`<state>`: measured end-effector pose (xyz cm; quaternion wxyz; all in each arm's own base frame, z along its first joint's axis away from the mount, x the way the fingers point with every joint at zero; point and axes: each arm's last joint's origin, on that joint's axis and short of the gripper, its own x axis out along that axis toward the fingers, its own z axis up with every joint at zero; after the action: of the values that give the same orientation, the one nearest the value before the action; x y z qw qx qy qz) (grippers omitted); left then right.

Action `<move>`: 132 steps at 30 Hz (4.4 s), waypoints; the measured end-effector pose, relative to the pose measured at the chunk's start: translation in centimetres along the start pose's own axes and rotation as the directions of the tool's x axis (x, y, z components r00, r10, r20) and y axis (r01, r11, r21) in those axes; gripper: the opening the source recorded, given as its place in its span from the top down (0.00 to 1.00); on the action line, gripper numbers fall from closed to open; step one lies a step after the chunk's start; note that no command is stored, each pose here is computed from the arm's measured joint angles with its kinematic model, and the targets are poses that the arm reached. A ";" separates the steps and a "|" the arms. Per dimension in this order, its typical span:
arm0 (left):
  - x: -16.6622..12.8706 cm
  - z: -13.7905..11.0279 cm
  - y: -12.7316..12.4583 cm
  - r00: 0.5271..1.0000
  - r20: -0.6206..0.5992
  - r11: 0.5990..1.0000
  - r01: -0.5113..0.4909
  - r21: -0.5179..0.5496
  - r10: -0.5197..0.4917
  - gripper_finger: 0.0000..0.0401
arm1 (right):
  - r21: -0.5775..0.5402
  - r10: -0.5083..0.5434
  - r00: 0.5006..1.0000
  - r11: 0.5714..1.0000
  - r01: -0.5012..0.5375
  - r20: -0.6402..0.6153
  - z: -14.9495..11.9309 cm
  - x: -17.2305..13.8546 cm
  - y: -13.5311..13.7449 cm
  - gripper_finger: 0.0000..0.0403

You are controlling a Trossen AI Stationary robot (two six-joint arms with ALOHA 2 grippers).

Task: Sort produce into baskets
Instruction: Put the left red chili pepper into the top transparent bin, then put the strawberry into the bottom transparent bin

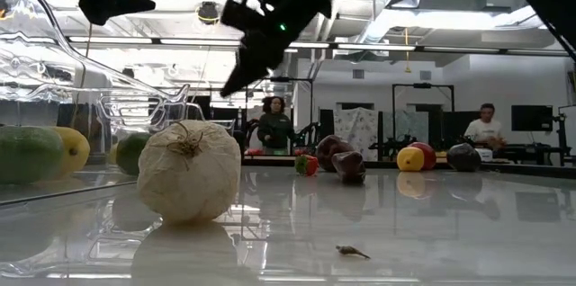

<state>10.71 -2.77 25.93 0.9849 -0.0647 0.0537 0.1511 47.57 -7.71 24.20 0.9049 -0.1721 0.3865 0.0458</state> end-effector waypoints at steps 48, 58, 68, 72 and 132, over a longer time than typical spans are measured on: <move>0.0 0.0 0.0 1.000 0.000 1.000 -0.010 0.003 0.010 0.10 | -0.120 0.194 0.980 0.975 -0.188 0.038 -6.3 6.9 5.1 0.21; 0.0 -0.1 0.0 1.000 -0.005 1.000 -0.003 -0.003 0.003 0.10 | -0.101 0.207 0.969 0.970 -0.221 -0.137 -7.5 6.6 6.0 0.29; 0.0 -0.1 0.0 1.000 -0.009 1.000 -0.004 -0.009 0.004 0.10 | -0.054 0.197 0.963 0.976 -0.210 -0.182 -7.0 5.1 6.2 0.44; 0.0 -0.1 0.0 1.000 -0.009 1.000 -0.004 -0.013 0.004 0.10 | -0.037 0.191 0.964 0.979 -0.201 -0.184 -7.0 5.0 6.0 0.56; 0.0 -0.3 0.0 0.999 -0.028 0.999 0.023 -0.042 -0.024 0.10 | 0.109 0.140 0.914 0.988 -0.106 -0.381 -3.5 -0.1 2.5 0.34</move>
<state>10.70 -2.84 25.68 0.9842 -0.0880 0.0640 0.1397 44.60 -6.57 21.31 0.8124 -0.1140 0.5696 0.0510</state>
